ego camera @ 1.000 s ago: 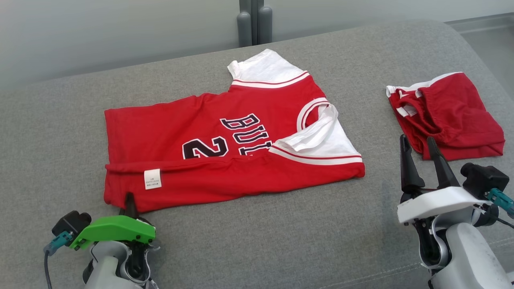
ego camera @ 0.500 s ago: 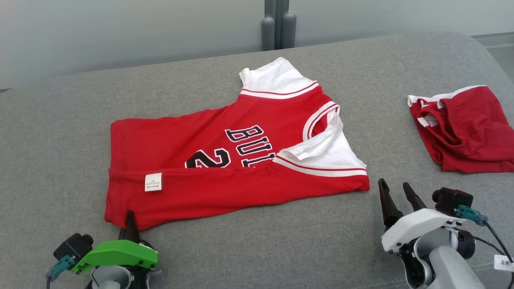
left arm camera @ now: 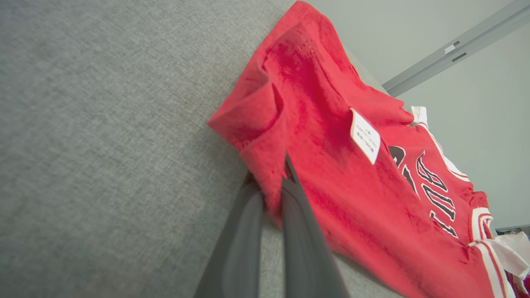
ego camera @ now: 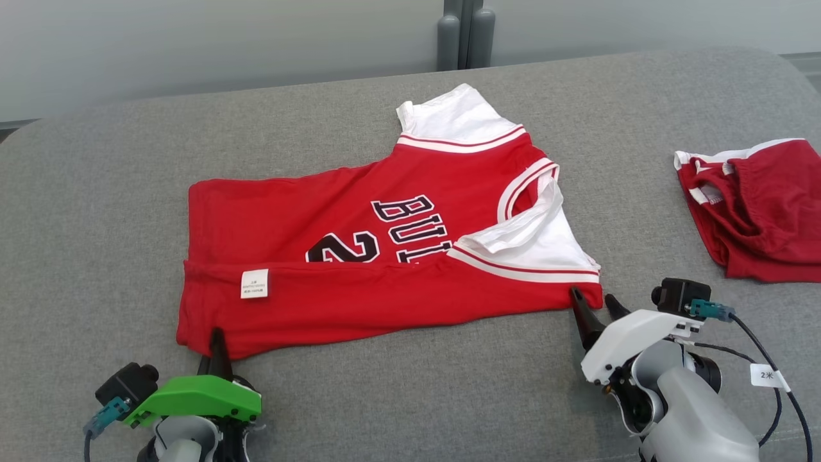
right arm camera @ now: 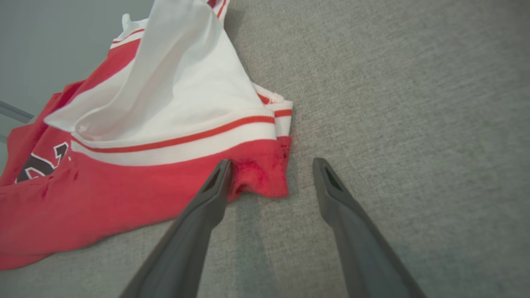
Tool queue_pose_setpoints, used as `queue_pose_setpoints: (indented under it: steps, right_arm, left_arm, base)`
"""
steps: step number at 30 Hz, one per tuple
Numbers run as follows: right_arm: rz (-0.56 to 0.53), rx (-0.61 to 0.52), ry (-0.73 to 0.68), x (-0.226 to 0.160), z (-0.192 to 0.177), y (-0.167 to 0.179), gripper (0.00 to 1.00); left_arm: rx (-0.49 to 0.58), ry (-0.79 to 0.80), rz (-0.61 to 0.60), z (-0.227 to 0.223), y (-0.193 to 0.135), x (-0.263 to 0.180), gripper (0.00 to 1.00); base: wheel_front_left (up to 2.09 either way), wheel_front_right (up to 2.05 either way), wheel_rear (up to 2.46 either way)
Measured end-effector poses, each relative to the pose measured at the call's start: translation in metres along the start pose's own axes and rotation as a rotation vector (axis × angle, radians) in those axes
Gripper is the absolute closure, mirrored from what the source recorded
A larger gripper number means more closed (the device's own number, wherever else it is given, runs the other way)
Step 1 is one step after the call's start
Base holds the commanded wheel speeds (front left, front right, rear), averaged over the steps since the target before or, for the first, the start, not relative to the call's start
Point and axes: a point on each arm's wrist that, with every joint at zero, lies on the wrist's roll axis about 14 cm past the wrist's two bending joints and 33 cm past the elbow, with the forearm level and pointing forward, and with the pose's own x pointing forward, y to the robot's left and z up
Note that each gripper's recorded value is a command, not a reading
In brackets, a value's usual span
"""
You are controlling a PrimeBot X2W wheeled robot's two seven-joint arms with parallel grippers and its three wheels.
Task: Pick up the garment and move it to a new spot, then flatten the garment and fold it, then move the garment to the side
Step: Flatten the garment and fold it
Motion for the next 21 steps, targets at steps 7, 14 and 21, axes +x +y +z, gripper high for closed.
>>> queue_pose_setpoints:
  steps: [7,14,21]
  right_arm:
    - [0.010,0.007,0.040,0.013,-0.001,0.007,0.49]
    - [0.022,-0.004,0.032,0.019,0.005,0.015,1.00]
    - [0.006,0.009,-0.052,0.019,0.025,0.007,1.00]
  left_arm:
    - [0.001,0.000,0.000,0.001,-0.001,0.002,1.00]
    - [0.003,-0.005,-0.013,0.003,-0.006,0.005,1.00]
    - [0.010,-0.040,-0.068,0.014,-0.023,0.008,1.00]
  base:
    - [0.00,0.00,0.00]
    - [0.00,0.00,0.00]
    - [0.00,0.00,0.00]
